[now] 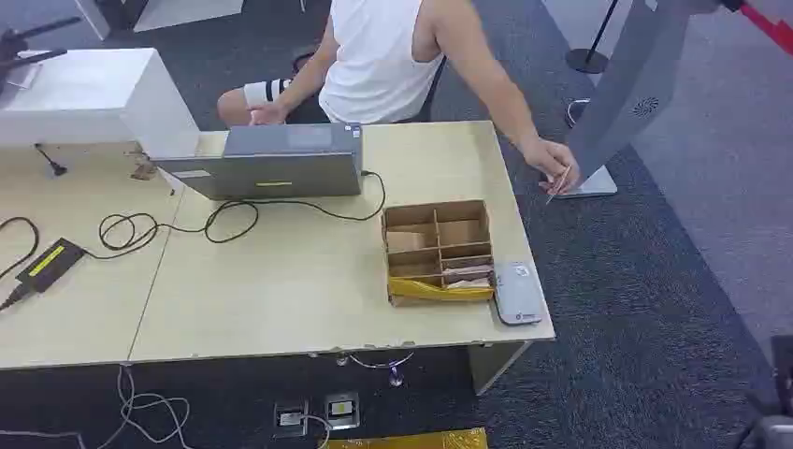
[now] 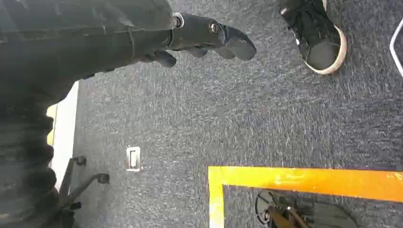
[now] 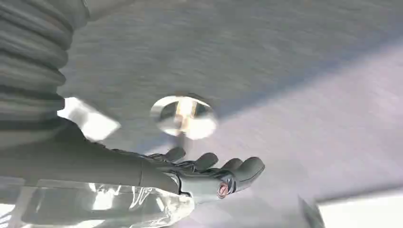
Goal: Pass the card to the sensor for recognition and then transmit it.
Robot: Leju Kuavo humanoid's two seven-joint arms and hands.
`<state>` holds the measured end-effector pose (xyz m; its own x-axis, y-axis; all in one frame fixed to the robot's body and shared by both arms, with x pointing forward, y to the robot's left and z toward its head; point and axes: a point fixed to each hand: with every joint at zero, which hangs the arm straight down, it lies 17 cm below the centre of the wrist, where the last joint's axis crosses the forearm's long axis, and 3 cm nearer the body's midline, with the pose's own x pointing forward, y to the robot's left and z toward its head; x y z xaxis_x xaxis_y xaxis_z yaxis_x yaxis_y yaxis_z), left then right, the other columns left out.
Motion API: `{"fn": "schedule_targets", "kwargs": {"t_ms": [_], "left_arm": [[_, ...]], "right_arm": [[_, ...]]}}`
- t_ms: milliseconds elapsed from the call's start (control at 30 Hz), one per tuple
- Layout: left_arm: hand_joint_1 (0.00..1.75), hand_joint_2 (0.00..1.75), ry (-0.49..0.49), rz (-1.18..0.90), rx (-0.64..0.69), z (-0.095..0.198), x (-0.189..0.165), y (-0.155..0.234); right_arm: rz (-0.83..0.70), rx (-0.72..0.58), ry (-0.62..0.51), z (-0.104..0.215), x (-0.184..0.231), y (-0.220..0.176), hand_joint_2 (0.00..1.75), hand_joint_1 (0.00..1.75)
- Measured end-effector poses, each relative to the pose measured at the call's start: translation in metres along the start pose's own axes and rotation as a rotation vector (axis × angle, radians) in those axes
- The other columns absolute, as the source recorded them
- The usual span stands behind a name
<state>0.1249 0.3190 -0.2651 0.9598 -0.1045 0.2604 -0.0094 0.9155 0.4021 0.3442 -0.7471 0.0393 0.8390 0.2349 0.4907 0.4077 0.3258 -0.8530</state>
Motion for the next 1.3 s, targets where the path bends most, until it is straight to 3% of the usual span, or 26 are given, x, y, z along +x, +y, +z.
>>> {"fn": "schedule_targets", "kwargs": {"t_ms": [100,200,367,533,733,1033,1233,1300], "left_arm": [[0.0,1.75,-0.001,-0.002,0.001,0.0,0.0,0.001],[0.0,1.75,0.0,-0.002,0.006,0.0,0.0,0.002],[0.0,1.75,-0.009,-0.011,0.015,-0.001,0.002,0.003],[0.0,1.75,-0.011,-0.018,0.01,0.001,0.002,0.0],[0.0,1.75,-0.012,-0.021,0.009,0.001,0.002,0.0],[0.0,1.75,-0.031,-0.05,0.006,0.001,0.004,-0.002],[0.0,1.75,-0.044,-0.054,0.005,0.001,0.009,-0.003],[0.0,1.75,-0.046,-0.056,0.007,0.001,0.009,-0.001]], "right_arm": [[-0.11,-0.088,-0.073,-0.025,0.087,-0.067,1.75,0.0],[-0.183,-0.155,-0.179,-0.028,0.176,-0.128,1.75,0.0],[-0.254,-0.233,-0.373,0.013,0.328,-0.213,1.75,0.0],[-0.194,-0.302,-0.524,0.052,0.396,-0.242,1.75,0.0],[-0.123,-0.341,-0.612,0.071,0.421,-0.243,1.75,0.0],[0.037,-0.382,-0.787,0.141,0.491,-0.217,1.75,0.0],[0.157,-0.33,-1.014,0.221,0.522,-0.116,1.75,0.0],[0.213,-0.15,-0.827,0.182,0.459,-0.04,1.75,0.0]]}}
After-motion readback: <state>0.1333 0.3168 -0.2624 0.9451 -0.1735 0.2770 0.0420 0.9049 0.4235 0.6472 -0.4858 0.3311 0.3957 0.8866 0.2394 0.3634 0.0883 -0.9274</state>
